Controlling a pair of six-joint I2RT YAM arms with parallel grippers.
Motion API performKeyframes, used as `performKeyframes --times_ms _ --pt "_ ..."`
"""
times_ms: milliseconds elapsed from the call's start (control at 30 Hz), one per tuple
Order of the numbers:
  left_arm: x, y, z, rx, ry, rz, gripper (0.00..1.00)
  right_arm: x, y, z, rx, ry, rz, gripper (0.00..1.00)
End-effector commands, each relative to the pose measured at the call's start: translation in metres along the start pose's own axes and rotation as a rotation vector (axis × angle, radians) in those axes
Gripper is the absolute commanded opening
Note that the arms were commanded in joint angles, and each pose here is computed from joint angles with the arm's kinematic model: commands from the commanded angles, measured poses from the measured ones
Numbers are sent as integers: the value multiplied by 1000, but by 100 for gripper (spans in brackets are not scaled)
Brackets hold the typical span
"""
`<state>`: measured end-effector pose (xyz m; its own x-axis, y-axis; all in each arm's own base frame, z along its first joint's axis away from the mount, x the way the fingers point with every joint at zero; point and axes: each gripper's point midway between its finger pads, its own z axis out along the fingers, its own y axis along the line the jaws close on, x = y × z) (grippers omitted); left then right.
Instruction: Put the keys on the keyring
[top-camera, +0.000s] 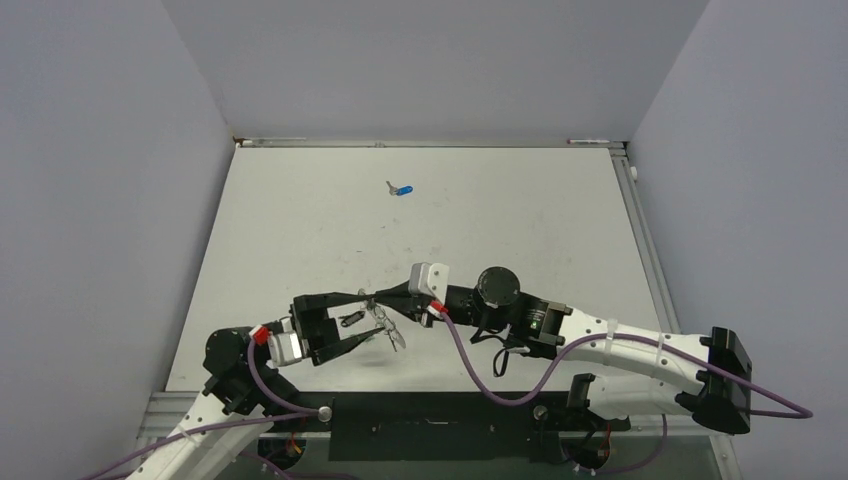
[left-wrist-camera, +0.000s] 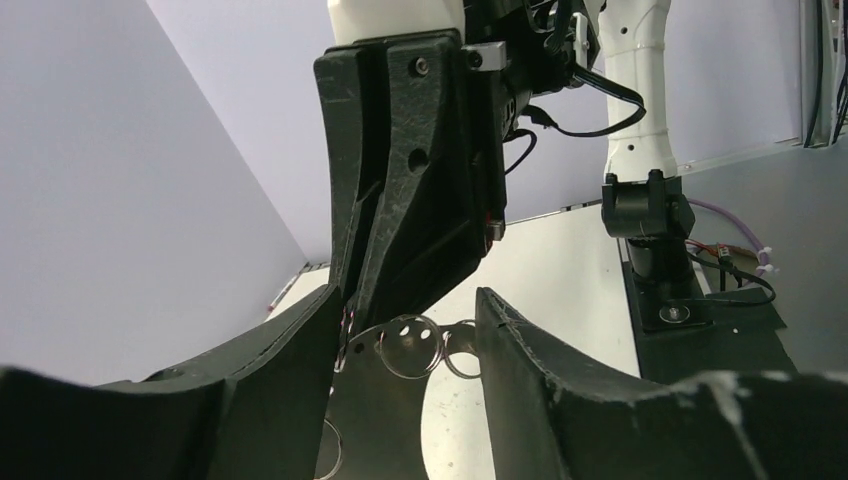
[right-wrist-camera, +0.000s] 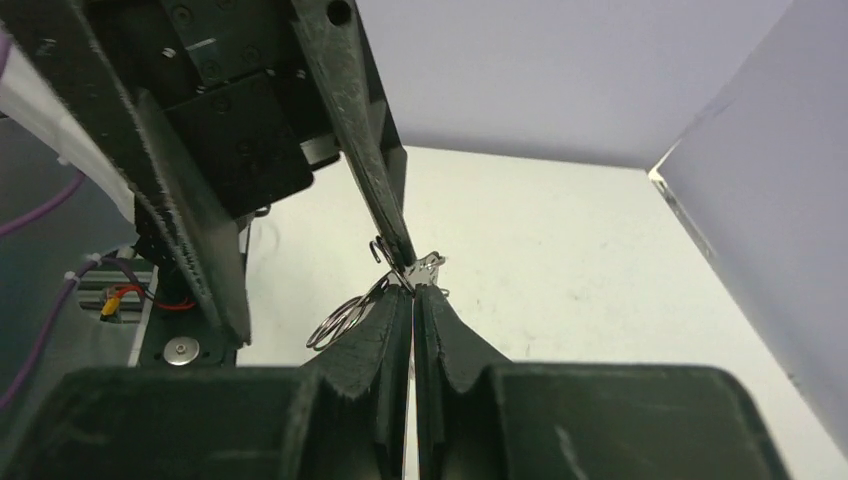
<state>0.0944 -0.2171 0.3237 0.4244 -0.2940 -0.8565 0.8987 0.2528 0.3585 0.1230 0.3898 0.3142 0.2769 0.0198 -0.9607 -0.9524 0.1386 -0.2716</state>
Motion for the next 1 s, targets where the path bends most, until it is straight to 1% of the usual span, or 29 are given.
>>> performKeyframes --times_ms 0,200,267,467,633,767,867,967 --pt "2 -1 -3 -3 11 4 51 -8 -28 -5 147 23 106 5" --pt "1 8 -5 -60 19 19 66 0 -29 -18 168 69 171 5" --pt "0 12 -6 -83 21 22 68 1 -28 -22 175 72 188 5" --pt "1 25 -9 -157 35 17 67 4 -34 -34 246 78 246 5" --pt "3 45 -15 -267 62 6 66 11 -44 -45 336 102 269 5" --pt "4 61 -21 -369 67 -4 65 18 -46 -54 372 118 276 5" --pt "6 73 -27 -445 70 -7 64 23 -54 -66 437 140 279 5" --pt "8 81 -29 -492 69 -29 62 25 -60 -76 487 158 277 5"
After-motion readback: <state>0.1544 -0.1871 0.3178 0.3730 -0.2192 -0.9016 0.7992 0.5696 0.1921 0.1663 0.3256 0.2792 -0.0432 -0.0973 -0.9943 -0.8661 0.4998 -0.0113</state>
